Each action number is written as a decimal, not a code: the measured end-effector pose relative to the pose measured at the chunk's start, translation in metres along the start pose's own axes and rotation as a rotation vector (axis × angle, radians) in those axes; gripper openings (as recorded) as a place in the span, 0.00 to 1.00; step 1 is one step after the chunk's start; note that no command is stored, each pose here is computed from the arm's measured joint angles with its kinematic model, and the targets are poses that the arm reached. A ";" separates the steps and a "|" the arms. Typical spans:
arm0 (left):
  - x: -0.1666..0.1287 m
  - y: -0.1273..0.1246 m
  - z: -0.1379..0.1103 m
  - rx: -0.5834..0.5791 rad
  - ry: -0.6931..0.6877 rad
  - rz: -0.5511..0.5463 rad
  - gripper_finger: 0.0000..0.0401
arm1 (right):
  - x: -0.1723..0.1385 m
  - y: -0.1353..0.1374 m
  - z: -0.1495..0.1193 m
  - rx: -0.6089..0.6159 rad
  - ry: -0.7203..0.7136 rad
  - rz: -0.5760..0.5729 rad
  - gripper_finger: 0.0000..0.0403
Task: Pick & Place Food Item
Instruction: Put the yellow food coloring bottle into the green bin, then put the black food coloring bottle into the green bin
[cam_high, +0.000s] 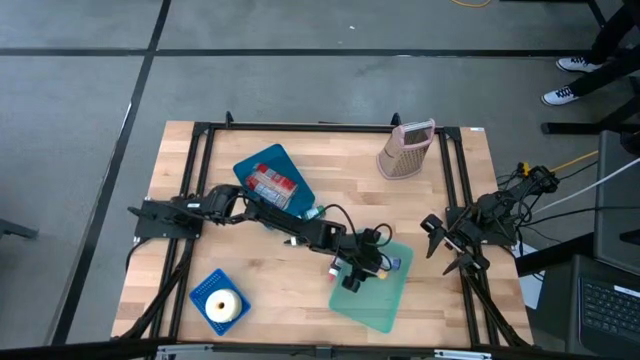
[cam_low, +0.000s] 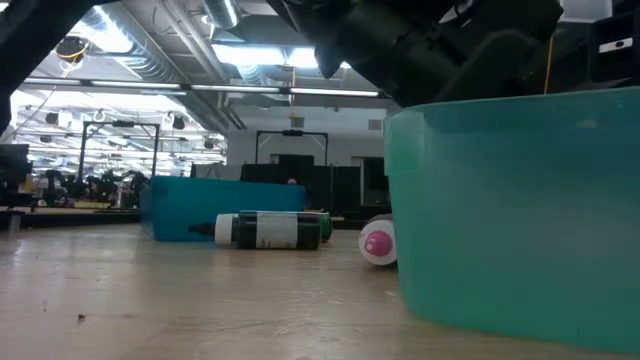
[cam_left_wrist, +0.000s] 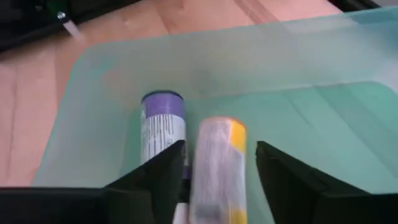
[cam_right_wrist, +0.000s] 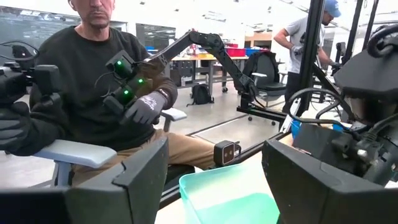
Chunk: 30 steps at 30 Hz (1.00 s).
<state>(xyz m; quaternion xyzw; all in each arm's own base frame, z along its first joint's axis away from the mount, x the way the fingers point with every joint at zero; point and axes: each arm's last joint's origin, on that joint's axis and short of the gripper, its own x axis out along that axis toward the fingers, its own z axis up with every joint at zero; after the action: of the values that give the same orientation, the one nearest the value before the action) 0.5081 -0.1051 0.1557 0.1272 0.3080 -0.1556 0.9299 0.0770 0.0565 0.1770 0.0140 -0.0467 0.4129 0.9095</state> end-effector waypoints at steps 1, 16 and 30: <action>-0.001 0.000 0.002 0.000 -0.006 0.001 0.51 | 0.000 0.000 0.000 0.000 0.000 0.000 0.63; -0.049 0.000 0.033 -0.148 0.338 0.288 0.55 | 0.000 0.000 -0.002 0.007 0.019 -0.005 0.63; -0.079 -0.024 0.026 -0.372 0.544 0.453 0.55 | 0.000 0.000 -0.002 0.015 0.020 -0.008 0.63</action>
<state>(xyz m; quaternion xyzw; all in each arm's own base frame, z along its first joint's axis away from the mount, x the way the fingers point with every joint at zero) 0.4529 -0.1190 0.2206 0.0578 0.5299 0.1514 0.8324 0.0773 0.0564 0.1751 0.0171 -0.0344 0.4095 0.9115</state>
